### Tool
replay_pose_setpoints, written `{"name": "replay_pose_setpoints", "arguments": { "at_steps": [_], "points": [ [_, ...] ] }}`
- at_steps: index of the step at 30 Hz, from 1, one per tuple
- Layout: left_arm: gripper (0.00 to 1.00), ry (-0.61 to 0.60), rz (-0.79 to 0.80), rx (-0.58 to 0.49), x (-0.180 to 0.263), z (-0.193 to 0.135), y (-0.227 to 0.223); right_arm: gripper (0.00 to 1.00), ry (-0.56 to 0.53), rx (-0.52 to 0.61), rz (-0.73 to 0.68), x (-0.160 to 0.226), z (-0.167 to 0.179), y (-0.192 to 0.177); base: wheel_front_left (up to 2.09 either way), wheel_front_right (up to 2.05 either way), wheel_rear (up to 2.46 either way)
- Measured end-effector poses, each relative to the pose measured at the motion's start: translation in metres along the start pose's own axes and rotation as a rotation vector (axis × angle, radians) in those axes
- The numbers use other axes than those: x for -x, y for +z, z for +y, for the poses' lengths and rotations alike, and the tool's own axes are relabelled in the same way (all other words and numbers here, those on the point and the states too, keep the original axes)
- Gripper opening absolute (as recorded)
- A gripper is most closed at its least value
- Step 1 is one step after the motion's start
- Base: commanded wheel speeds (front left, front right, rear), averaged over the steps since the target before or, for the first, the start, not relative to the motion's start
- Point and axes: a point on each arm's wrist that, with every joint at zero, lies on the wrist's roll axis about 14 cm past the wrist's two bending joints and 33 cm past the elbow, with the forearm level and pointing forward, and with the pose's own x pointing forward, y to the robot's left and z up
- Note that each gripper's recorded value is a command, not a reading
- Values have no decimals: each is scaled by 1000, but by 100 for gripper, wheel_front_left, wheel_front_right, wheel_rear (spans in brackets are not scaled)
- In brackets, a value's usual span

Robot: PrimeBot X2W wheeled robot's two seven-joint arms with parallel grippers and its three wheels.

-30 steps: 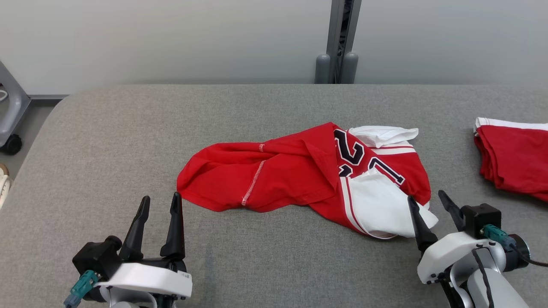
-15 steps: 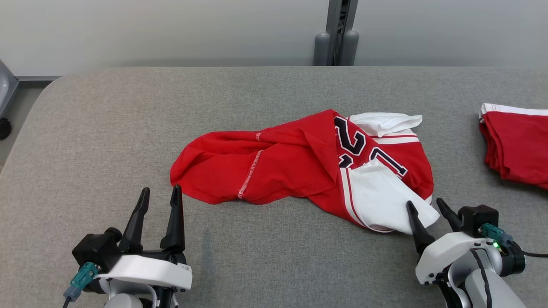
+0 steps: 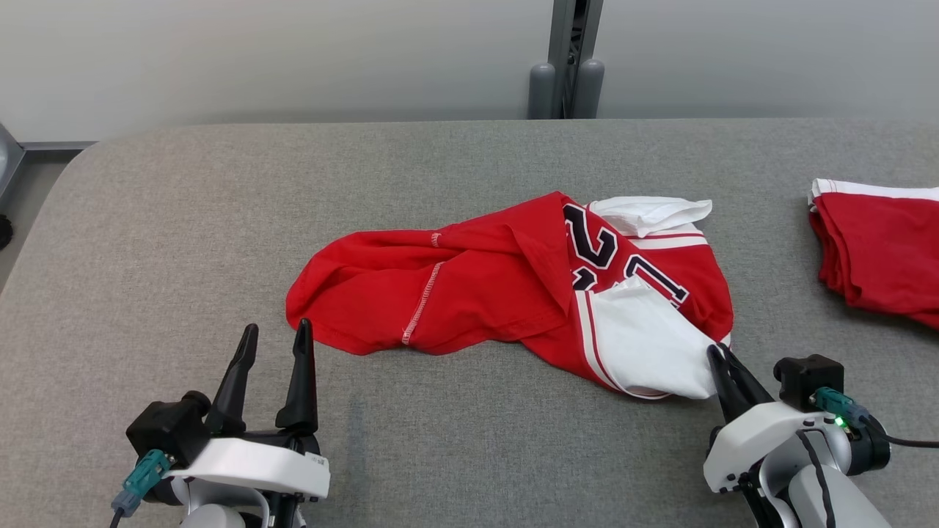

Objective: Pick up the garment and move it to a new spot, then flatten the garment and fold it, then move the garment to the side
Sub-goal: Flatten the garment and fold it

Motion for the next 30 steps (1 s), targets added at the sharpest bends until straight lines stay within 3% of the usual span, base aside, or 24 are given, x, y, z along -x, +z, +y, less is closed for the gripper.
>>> {"name": "replay_pose_setpoints", "arguments": {
  "at_steps": [12, 30],
  "points": [
    [100, 2, -22, 7, 5, -1, 8, 0, 42, 42, -87, 2, 13, 30, 0, 0, 0],
    [100, -20, -66, 10, 16, -12, 23, 0, 121, 216, -560, 41, 35, 180, 0, 0, 0]
  ]
}}
